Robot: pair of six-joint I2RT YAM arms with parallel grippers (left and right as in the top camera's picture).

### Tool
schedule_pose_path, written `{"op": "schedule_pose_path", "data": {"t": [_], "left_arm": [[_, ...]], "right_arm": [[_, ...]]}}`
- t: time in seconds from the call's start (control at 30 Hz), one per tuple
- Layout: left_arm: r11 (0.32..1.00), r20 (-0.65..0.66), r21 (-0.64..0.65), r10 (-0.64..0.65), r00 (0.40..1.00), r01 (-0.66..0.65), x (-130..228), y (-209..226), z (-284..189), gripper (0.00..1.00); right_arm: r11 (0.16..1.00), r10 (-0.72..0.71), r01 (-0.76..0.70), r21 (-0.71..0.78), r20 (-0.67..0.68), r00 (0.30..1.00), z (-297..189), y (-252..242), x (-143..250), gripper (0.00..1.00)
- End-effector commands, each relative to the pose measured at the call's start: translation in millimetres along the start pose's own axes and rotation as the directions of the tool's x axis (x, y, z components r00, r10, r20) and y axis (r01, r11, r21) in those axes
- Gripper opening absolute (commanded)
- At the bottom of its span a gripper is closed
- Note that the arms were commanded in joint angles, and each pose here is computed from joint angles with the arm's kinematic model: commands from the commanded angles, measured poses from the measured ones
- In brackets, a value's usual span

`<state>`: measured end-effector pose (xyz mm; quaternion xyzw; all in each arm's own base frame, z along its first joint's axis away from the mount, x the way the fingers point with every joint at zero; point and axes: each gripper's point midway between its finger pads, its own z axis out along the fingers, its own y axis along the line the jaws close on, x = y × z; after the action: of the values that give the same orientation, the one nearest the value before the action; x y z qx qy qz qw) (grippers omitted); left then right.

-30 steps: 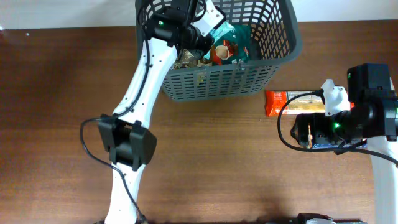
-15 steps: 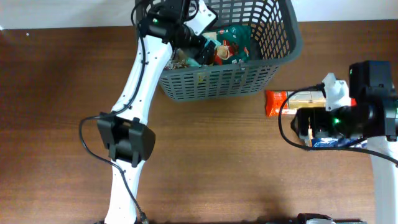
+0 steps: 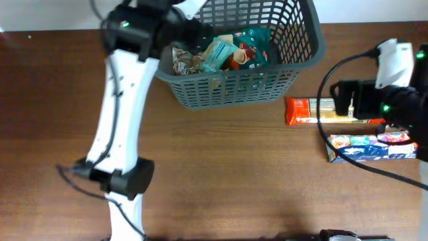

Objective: Pack container
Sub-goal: 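Move the right gripper to the orange pasta packet and grasp it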

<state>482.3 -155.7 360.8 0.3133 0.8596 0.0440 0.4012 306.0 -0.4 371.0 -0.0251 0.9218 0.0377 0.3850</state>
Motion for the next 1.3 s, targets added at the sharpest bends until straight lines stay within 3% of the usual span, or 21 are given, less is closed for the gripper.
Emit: {"op": "schedule_pose_path", "data": {"t": [0.0, 0.2, 0.37, 0.5, 0.63, 0.77, 0.9, 1.0, 1.1, 1.13, 1.27], "left_arm": [[0.98, -0.013, -0.192, -0.05, 0.999, 0.046, 14, 47, -55, 0.99], [0.954, 0.009, -0.282, -0.107, 0.994, 0.106, 37, 85, -115, 0.99], [0.888, 0.074, -0.413, -0.191, 0.979, 0.205, 64, 132, -180, 0.99], [0.79, 0.142, -0.525, -0.286, 0.948, 0.317, 94, 164, -237, 0.99], [0.647, 0.201, -0.621, -0.414, 0.888, 0.443, 135, 191, -280, 0.99], [0.54, 0.215, -0.658, -0.533, 0.818, 0.524, 170, 204, -290, 0.99], [0.543, 0.12, -0.662, -0.604, 0.788, 0.516, 196, 200, -275, 0.99], [0.556, 0.074, -0.656, -0.625, 0.777, 0.51, 204, 197, -267, 0.99], [0.567, 0.033, -0.65, -0.643, 0.765, 0.505, 212, 190, -263, 0.99], [0.573, 0.012, -0.647, -0.651, 0.759, 0.502, 215, 186, -262, 0.99], [0.58, -0.013, -0.643, -0.661, 0.75, 0.5, 220, 180, -261, 0.99]], "right_arm": [[0.996, 0.03, -0.039, 0.079, 0.103, 0.994, -21, -11, -24, 0.99], [0.981, 0.132, -0.157, 0.115, 0.199, 0.971, -36, -20, -43, 0.99], [0.972, 0.173, -0.196, 0.128, 0.173, 0.97, -26, -24, -41, 0.99], [0.944, 0.282, -0.292, 0.152, 0.083, 0.956, -1, -31, -27, 0.99], [0.86, 0.476, -0.458, 0.226, -0.033, 0.879, 38, -54, -5, 0.99], [0.807, 0.562, -0.507, 0.303, -0.131, 0.817, 80, -79, 14, 0.99], [0.77, 0.615, -0.528, 0.358, -0.197, 0.764, 112, -98, 30, 0.99], [0.685, 0.716, -0.604, 0.408, -0.223, 0.662, 133, -105, 45, 0.99], [0.533, 0.839, -0.689, 0.492, -0.203, 0.504, 157, -110, 64, 0.99], [0.445, 0.89, -0.716, 0.539, -0.178, 0.419, 172, -112, 75, 0.99], [0.301, 0.952, -0.705, 0.642, -0.159, 0.262, 208, -115, 109, 0.99]]}}
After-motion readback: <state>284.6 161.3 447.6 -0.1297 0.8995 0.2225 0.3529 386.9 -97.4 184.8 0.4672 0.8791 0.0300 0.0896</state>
